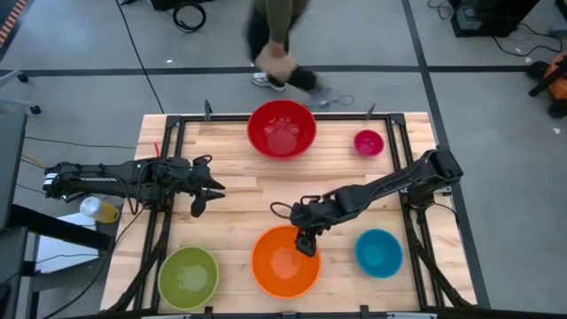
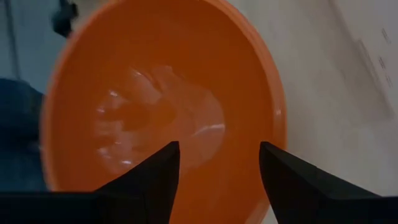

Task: Nest bowls inside each other
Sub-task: Stack the orange bowl on top of the red bowl

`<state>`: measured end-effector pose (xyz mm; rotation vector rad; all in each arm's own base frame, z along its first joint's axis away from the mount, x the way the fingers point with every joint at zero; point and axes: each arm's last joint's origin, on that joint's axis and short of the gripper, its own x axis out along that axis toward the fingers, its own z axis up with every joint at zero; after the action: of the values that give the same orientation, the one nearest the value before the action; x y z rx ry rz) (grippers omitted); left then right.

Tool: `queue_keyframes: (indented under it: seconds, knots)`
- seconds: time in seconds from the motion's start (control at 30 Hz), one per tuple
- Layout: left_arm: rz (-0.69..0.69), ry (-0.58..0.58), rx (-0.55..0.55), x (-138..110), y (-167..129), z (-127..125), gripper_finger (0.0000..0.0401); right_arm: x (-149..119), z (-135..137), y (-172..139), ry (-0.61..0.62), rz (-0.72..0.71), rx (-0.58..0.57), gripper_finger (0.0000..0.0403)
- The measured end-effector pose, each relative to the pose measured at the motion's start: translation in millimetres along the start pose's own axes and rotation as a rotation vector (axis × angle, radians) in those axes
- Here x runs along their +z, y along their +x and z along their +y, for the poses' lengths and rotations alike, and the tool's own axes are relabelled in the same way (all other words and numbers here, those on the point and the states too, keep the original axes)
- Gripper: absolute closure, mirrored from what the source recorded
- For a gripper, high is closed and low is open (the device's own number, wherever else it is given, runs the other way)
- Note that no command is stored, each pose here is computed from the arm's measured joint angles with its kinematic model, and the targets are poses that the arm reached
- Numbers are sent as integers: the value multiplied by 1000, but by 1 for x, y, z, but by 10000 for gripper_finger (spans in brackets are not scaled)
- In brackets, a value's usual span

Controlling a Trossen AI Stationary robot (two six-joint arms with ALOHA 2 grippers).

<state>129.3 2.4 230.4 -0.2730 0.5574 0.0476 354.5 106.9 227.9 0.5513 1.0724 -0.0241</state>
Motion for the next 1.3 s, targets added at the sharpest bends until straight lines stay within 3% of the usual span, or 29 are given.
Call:
queue_keyframes:
  seconds: [0.17,0.43,0.53,0.63,0.83,0.93,1.17,1.3]
  knots:
    - [1,9,1,0,0,0,266,4,-1,15,-82,-5,-66,176]
    - [-2,8,9,0,0,0,266,-1,-7,40,-57,88,-74,178]
    - [-4,0,8,0,0,0,266,1,-4,33,-5,98,-80,178]
    - [-26,14,28,2,0,1,266,8,3,14,-32,78,-102,179]
    - [-114,99,112,13,7,2,266,24,10,-21,-108,-86,-267,179]
    - [-152,57,116,19,14,3,266,21,-3,-11,-142,-41,-300,179]
    - [-129,-5,125,21,30,4,266,14,-37,9,-61,35,-327,180]
    - [-112,25,183,21,39,7,266,18,-51,12,-36,60,-284,210]
